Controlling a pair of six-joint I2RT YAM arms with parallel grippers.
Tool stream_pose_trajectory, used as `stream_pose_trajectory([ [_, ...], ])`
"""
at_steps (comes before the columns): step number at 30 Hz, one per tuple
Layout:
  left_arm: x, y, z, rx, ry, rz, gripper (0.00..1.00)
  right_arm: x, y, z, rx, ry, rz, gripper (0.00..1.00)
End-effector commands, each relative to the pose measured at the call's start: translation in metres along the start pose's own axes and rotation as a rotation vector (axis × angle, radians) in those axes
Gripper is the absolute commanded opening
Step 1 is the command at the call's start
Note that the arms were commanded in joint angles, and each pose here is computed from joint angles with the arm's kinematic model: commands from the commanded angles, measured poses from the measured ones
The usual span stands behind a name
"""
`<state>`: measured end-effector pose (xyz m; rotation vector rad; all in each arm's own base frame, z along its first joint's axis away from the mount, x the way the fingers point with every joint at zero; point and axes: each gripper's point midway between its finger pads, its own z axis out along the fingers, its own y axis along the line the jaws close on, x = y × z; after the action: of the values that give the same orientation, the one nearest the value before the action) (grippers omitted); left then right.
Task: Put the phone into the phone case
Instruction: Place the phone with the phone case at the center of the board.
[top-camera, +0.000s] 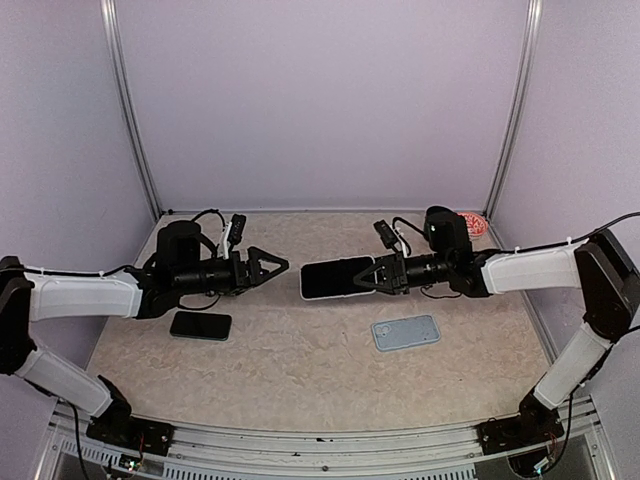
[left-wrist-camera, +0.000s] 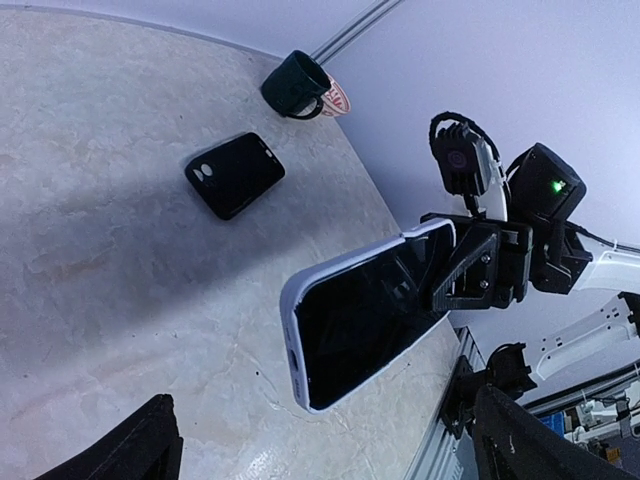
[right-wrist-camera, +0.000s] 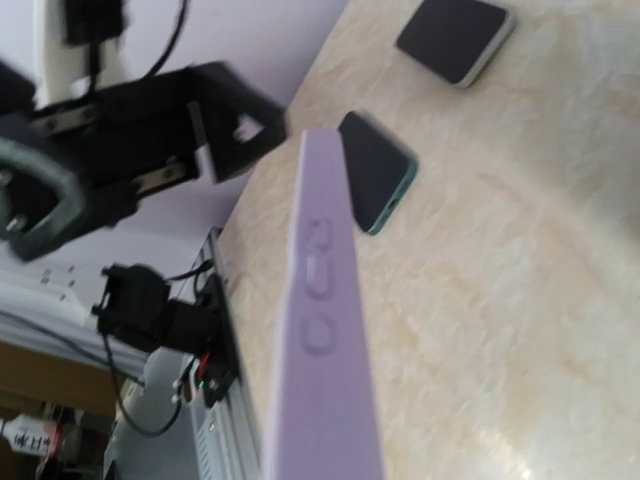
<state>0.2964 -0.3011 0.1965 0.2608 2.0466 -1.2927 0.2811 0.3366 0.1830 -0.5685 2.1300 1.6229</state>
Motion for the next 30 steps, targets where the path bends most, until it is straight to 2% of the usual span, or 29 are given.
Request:
stream_pose_trajectory([
  [1,-0.006,0.009,-0.008,-0.050,-0.039,0.009,0.99,-0.027,-0.008,0.008,0.030,-0.025,0.013,0.00],
  [11,0.003,0.011,-0.013,-0.039,-0.042,-0.025,0.99,-0.066,-0.027,0.036,0.038,-0.014,0.039,0.00],
  [21,0.007,0.012,-0.018,-0.035,-0.057,-0.039,0.99,-0.106,-0.086,0.053,0.059,-0.025,0.110,0.00],
  [30,0.009,0.012,-0.021,-0.037,-0.064,-0.048,0.99,-0.138,-0.114,0.063,0.032,-0.029,0.151,0.00],
])
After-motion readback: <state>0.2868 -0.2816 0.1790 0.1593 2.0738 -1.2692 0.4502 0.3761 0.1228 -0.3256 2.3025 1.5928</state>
